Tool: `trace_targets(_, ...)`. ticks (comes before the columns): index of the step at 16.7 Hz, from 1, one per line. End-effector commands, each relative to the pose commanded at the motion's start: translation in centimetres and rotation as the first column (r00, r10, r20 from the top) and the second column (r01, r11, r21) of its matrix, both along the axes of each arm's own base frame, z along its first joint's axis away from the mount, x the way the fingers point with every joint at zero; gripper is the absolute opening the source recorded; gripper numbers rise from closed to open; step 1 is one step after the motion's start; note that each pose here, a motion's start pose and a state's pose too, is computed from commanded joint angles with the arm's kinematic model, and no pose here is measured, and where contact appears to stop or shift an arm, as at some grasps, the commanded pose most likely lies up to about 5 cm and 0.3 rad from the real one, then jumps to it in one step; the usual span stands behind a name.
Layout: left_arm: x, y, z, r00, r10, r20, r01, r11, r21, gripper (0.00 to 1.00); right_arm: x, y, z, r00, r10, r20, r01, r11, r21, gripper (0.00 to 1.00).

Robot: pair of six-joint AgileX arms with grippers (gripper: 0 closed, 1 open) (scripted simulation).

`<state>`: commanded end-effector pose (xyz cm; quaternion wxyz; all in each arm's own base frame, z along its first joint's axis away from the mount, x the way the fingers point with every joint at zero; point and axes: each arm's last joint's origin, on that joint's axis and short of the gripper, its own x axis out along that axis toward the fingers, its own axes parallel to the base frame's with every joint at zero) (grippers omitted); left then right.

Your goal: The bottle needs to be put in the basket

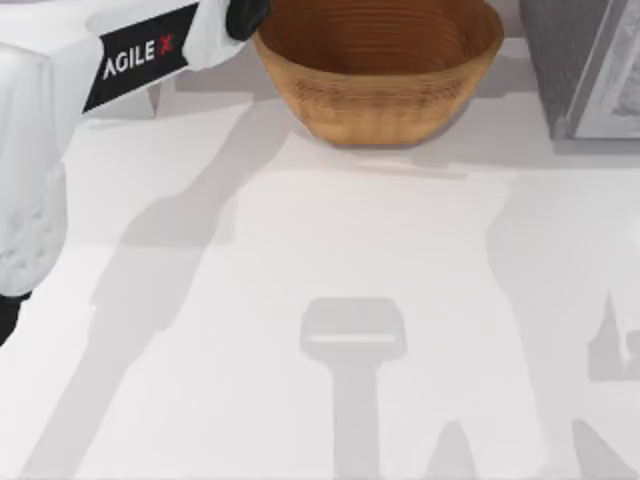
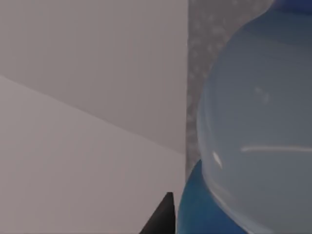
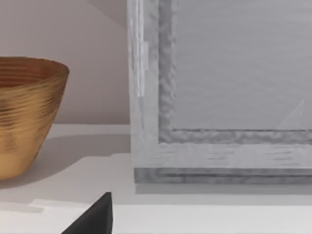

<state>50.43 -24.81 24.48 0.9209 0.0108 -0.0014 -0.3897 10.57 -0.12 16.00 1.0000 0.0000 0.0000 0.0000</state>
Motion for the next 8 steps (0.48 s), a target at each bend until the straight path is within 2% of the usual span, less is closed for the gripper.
trace_targets(2,0.00,0.00,0.00,1.000,0.000,0.000,0.000,1.000,0.000,0.00,0.00,0.00,0.00,1.000,0.000,0.000,0.000,1.000,0.000,1.00)
trace_targets(8,0.00,0.00,0.00,1.000,0.000,0.000,0.000,1.000,0.000,0.45,0.00,0.00,0.00,1.000,0.000,0.000,0.000,1.000,0.000,1.00)
